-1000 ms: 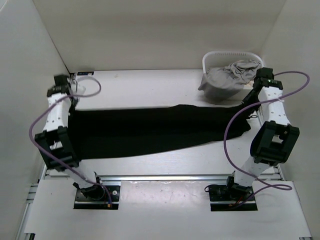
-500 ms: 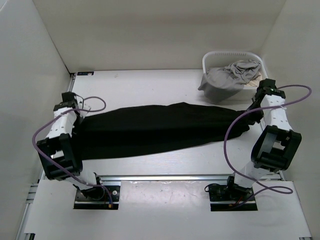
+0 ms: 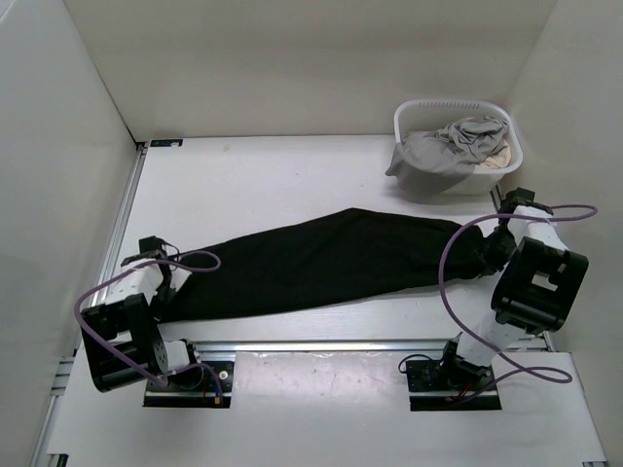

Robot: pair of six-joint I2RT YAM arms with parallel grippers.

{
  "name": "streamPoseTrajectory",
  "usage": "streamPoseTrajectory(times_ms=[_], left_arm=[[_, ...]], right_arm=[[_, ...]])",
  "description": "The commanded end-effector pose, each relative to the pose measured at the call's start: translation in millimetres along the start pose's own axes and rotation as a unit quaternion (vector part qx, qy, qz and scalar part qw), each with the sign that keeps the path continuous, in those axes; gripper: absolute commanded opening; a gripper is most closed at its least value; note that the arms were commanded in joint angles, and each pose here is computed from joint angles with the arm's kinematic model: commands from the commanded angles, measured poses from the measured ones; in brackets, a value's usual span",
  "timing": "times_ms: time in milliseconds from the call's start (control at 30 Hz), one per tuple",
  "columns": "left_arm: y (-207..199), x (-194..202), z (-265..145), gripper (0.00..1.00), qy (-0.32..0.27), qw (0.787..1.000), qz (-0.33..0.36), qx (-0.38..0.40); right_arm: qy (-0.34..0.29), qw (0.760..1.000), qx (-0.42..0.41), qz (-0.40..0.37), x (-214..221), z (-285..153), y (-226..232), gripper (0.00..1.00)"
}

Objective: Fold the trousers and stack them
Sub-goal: Fold the trousers

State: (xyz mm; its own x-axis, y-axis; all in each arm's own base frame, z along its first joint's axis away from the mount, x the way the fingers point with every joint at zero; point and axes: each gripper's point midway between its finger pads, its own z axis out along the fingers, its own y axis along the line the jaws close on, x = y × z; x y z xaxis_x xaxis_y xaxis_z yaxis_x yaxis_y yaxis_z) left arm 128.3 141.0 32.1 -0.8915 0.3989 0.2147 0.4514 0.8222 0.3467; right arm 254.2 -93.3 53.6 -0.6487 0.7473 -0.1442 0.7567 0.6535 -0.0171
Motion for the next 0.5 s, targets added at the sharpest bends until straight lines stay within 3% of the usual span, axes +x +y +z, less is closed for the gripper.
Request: streamPoseTrajectory(times_ms=[0,33,67,100,167,300,467], left_arm=[[14.7,-4.3,-1.9,0.38,-0.016,0.999,-0.015,-0.038],[13.0,-1.4,-0.5,0.43,-0.010,0.999,-0.013,-0.038],[13.4,0.3,0.0,0.58,-0.008,0.999,-0.017,-0.037],[12.0,1.8,-0.1,0.63,-0.005,0.999,-0.016,-0.034],[9.2,11.2,-0.5,0.68,0.007,1.000,-0.017,-0.024],[32.1,4.0,-20.9,0.71,-0.023,0.997,-0.071,-0.025],[46.7,-8.3,-34.4,0.71,-0.036,0.993,-0.112,-0.005]], right_arm=[[-0.008,0.999,-0.034,0.005,-9.7,4.8,7.8,0.61],[-0.015,0.999,-0.037,0.001,-11.1,1.0,7.7,0.72],[-0.015,0.999,-0.038,0.001,-8.8,0.1,6.5,0.80],[-0.028,0.999,-0.044,0.002,-8.7,-4.5,6.1,0.91],[-0.041,0.998,-0.056,0.007,-7.5,-8.2,7.6,0.99],[-0.050,0.994,-0.097,0.031,-0.7,1.0,18.9,0.99],[-0.088,0.981,-0.160,0.064,-30.7,7.2,50.0,0.99]])
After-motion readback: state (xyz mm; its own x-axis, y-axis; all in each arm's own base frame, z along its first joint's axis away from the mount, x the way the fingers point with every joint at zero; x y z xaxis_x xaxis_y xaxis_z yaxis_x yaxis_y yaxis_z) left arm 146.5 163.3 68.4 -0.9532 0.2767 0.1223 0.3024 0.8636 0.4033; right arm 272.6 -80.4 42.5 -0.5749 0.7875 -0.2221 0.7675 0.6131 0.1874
